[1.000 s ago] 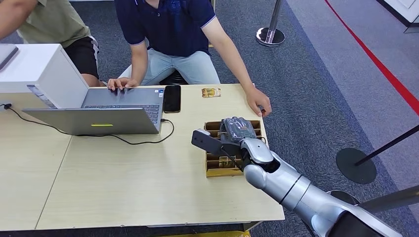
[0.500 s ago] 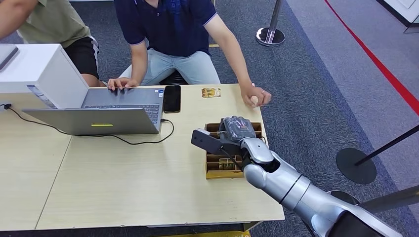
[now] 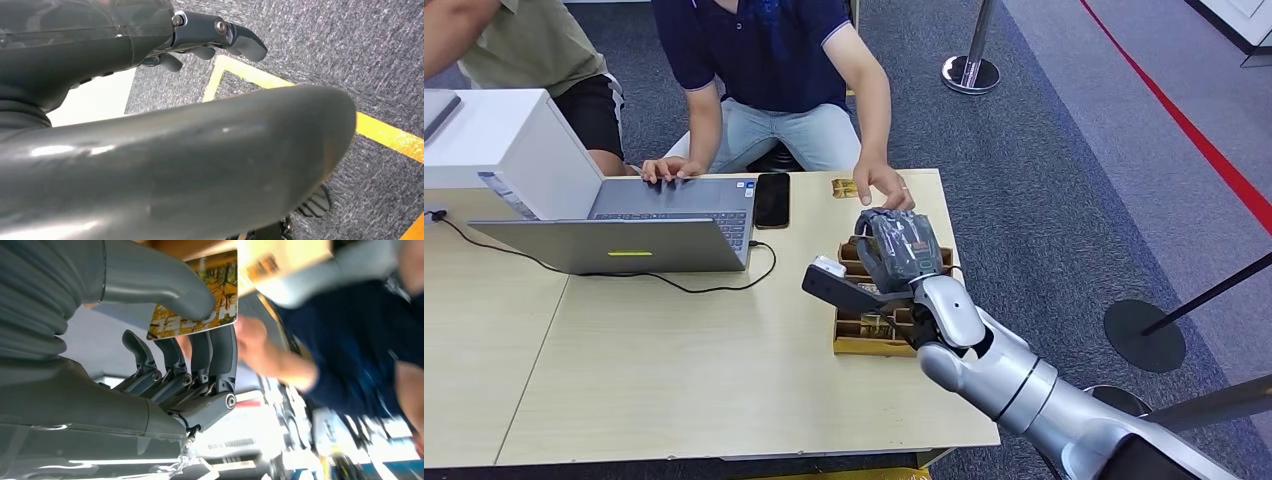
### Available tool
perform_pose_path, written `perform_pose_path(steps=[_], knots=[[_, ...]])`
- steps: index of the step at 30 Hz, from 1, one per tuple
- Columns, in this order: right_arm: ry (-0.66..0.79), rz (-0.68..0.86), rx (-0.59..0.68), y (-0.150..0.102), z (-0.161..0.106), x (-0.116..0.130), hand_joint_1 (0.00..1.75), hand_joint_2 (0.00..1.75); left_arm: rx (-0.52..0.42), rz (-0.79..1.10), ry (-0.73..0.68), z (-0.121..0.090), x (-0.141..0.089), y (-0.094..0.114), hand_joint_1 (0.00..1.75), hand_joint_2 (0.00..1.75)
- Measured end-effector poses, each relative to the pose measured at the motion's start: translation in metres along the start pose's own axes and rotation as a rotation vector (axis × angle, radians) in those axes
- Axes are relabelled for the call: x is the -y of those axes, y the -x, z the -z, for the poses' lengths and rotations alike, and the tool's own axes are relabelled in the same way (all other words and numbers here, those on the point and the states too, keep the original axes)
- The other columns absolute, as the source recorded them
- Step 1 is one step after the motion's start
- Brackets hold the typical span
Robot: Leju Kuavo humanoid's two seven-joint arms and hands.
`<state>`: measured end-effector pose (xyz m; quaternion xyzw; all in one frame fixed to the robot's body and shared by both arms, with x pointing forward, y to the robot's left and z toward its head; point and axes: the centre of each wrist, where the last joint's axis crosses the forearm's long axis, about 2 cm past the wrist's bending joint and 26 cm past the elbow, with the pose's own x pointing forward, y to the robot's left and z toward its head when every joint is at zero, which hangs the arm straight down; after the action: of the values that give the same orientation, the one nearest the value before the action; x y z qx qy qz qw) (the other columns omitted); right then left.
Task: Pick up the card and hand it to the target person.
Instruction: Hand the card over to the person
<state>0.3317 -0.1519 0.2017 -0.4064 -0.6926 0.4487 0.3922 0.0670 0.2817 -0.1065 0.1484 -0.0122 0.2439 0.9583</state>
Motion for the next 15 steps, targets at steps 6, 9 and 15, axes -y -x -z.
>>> perform_pose_path(steps=[6, 9, 15], knots=[[0.143, 0.009, 0.074, -0.003, -0.009, 0.013, 1.41, 1.75, -0.003, 0.011, 0.002, 0.0, 0.0, 0.0, 0.0, 0.0], [0.167, 0.016, 0.08, -0.002, -0.01, 0.019, 1.41, 1.75, -0.006, 0.016, 0.005, 0.0, 0.0, 0.0, 0.0, 0.0], [0.177, 0.002, 0.094, 0.0, -0.01, 0.022, 1.41, 1.75, -0.003, 0.027, 0.014, 0.001, -0.001, -0.001, 0.0, 0.0]])
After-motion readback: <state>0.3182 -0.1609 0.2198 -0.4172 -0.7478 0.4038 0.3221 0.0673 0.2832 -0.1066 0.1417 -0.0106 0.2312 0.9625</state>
